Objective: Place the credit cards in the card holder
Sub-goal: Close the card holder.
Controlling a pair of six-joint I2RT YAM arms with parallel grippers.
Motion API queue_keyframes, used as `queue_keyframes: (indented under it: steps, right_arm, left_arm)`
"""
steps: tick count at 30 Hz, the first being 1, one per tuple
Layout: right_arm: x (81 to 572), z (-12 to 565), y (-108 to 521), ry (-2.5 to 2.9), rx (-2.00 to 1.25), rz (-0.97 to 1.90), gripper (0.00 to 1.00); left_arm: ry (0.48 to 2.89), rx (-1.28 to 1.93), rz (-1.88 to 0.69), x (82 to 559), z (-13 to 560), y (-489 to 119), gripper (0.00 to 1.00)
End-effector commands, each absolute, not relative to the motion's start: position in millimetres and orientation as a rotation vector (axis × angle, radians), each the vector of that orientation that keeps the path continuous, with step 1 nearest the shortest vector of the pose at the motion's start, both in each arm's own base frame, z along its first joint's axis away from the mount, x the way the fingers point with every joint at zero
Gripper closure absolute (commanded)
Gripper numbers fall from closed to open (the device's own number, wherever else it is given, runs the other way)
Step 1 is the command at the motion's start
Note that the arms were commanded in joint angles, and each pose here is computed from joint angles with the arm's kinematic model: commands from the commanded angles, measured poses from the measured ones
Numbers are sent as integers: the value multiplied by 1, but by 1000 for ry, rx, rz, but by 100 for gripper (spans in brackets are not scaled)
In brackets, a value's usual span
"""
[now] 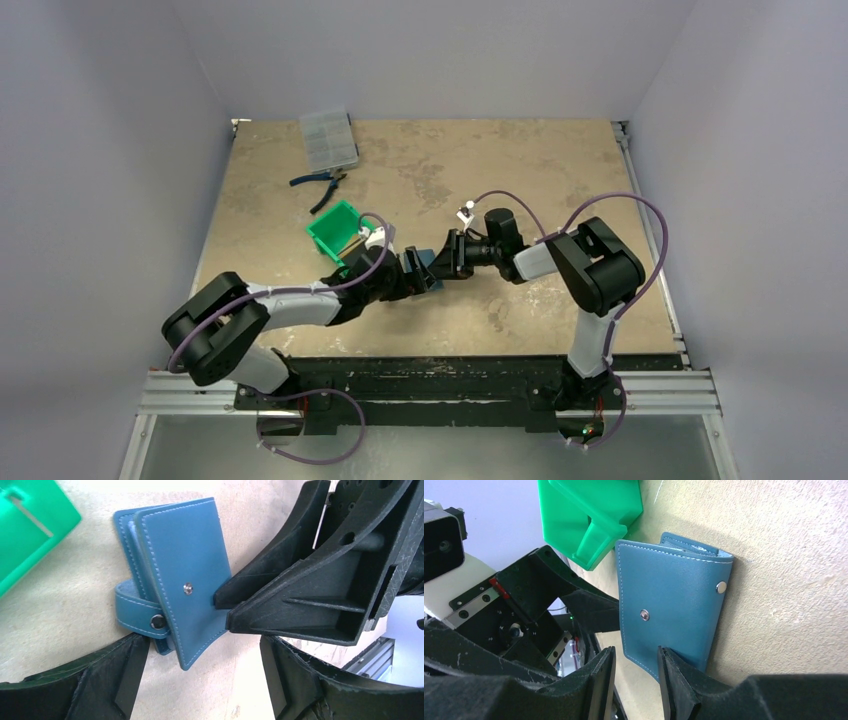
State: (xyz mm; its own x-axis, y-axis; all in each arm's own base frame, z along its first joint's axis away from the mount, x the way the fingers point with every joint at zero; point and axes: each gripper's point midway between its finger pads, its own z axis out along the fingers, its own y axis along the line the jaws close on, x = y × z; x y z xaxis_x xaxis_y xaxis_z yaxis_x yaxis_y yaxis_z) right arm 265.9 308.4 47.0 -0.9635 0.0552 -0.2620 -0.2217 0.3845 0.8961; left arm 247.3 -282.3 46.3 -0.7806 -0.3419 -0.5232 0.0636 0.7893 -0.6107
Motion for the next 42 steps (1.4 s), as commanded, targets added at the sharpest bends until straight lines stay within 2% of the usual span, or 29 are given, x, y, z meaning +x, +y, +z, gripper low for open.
queue_keyframes:
  steps: [1,7,11,13,17,21,34,42]
  right_arm:
    - [269,50,309,2374,-178,1577,56]
    - [272,45,308,2387,-183,1543,56]
    - [271,43,308,2392,-183,1545,56]
    - [271,43,307,2393,-183,1543,56]
    - [271,43,307,2392,-181,1544,56]
    - [271,43,308,2391,-184,1546,56]
    - [269,43,307,2389,-178,1547,56]
    - [267,42,307,2388,-177,1556,56]
  left_arm:
    - [2118,-336,-916,274,88,-278,12]
    - [1971,-449,-888,285,112,-248,10]
    - [1906,-426,-1048,286,129,-255,9]
    - [1927,-434,-1067,283,129,-257,9]
    - [2113,-455,-948,274,106,-251,6]
    - [2185,-463,-1059,258,96,-264,6]
    - [2217,-505,-1190,259,80,-288,6]
    - [2037,-575,-1208,275,95,-276,7]
